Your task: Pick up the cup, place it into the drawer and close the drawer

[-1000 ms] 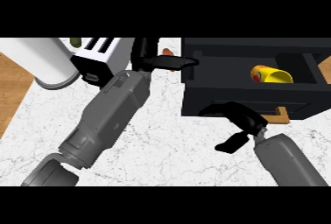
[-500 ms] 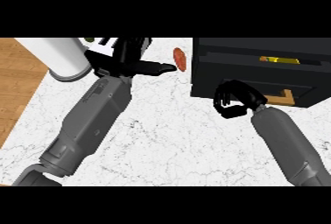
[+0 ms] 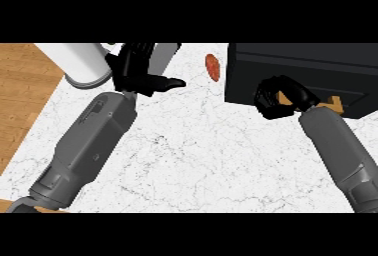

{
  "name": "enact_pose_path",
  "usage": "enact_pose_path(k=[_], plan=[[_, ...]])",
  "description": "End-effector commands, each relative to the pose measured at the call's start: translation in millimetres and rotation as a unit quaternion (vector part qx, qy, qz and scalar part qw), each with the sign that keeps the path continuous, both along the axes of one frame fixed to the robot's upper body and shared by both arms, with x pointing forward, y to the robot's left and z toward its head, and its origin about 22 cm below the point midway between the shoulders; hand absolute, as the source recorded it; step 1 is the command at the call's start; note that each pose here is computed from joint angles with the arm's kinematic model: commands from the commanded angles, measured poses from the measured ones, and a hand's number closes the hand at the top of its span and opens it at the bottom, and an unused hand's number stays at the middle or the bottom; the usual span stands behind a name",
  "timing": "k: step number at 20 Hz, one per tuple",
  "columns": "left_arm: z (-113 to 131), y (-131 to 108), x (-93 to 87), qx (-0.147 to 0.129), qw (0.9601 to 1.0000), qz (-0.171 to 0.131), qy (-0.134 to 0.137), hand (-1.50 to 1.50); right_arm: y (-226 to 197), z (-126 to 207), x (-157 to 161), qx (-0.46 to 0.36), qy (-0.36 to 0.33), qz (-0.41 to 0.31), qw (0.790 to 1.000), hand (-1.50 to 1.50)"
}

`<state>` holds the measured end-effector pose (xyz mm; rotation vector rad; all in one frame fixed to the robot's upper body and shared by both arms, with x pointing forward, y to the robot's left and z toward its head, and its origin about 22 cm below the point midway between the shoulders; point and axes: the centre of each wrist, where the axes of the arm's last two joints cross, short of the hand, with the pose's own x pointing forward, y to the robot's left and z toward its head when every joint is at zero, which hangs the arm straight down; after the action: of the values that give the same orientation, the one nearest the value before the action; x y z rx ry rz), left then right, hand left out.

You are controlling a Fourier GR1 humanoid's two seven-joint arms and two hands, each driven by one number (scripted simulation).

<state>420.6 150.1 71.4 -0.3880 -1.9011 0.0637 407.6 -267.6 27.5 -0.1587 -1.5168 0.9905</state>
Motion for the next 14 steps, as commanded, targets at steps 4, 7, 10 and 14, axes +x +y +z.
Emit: enact_pose_path(k=[4, 7, 10, 14], plan=[[-2.5, 7.9, -4.2, -0.004, 0.9997, -0.025, 0.003, -1.50, -28.1, 75.6, 31.9, 0.010, -0.068, -0.087, 0.994, 1.50], [-4.1, 13.3, -5.4, 0.008, 0.9996, -0.027, -0.002, -1.50, -34.8, 86.8, 32.5, 0.015, -0.072, -0.082, 0.994, 1.50], [-9.2, 12.8, -8.4, -0.005, 0.9995, -0.033, 0.003, -1.50, -43.5, 92.6, 30.9, 0.028, -0.072, -0.083, 0.994, 1.50], [-13.6, 14.6, -11.6, -0.004, 0.9993, -0.038, -0.001, -1.50, -51.1, 96.0, 28.3, 0.037, -0.066, -0.079, 0.994, 1.50]])
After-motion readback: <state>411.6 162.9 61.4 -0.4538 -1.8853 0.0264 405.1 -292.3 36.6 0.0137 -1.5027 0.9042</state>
